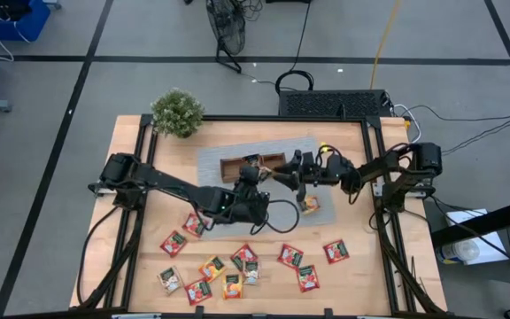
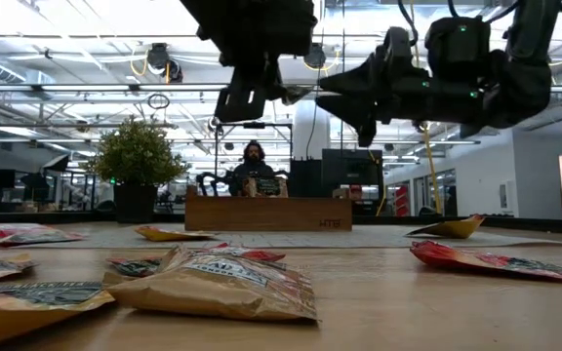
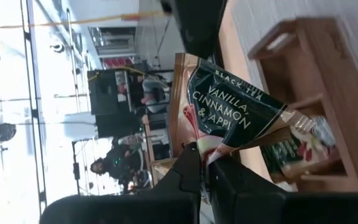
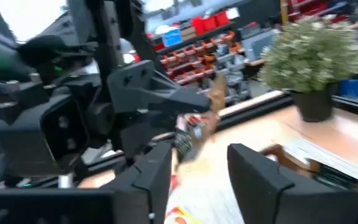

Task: Pick & Place Tea
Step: Put the brown tea bag into the middle section of the wooden organizer

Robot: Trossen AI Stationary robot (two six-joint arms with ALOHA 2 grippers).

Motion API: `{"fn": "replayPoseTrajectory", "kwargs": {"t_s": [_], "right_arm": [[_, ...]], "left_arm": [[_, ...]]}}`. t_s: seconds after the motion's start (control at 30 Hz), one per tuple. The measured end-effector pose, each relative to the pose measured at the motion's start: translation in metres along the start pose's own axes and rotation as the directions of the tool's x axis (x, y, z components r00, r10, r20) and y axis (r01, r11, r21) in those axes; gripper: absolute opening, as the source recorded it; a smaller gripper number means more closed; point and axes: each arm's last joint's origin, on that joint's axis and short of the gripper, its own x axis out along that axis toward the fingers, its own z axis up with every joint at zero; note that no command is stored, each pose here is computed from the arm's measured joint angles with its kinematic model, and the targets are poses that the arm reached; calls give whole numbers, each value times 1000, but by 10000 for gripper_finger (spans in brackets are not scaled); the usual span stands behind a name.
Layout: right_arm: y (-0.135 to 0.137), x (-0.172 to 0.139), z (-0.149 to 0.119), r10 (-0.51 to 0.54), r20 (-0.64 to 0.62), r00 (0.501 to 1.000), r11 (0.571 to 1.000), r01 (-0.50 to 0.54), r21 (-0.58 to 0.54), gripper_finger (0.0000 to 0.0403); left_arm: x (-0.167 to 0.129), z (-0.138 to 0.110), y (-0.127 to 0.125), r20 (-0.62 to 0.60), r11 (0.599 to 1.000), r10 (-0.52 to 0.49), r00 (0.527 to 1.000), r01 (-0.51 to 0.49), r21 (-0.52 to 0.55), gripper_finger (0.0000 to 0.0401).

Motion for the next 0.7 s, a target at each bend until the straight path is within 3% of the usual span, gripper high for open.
{"fn": "replayPoseTrajectory", "kwargs": {"t_s": [0.17, 0.37, 0.5, 0.63, 0.7], "right_arm": [[0, 5, 5, 29, 1, 1000, 1000, -29, 0, 169], [-2, 7, 5, 5, 0, 1000, 1000, -5, -18, 158], [-3, 7, 6, -23, 20, 1000, 999, 24, -23, 113], [-3, 7, 7, -21, 25, 999, 997, 23, -79, 22], [-1, 7, 6, -21, 27, 999, 995, 24, -100, 9]], "left_arm": [[3, 5, 6, 42, 1000, 6, 999, -6, -3, 15], [3, 7, 8, 54, 1000, 16, 998, -15, -19, 10], [3, 8, 8, 72, 999, -1, 997, 4, -36, 13], [3, 8, 7, 74, 998, -4, 997, 9, -66, 32], [3, 8, 7, 80, 996, -8, 997, 16, -91, 38]]}}
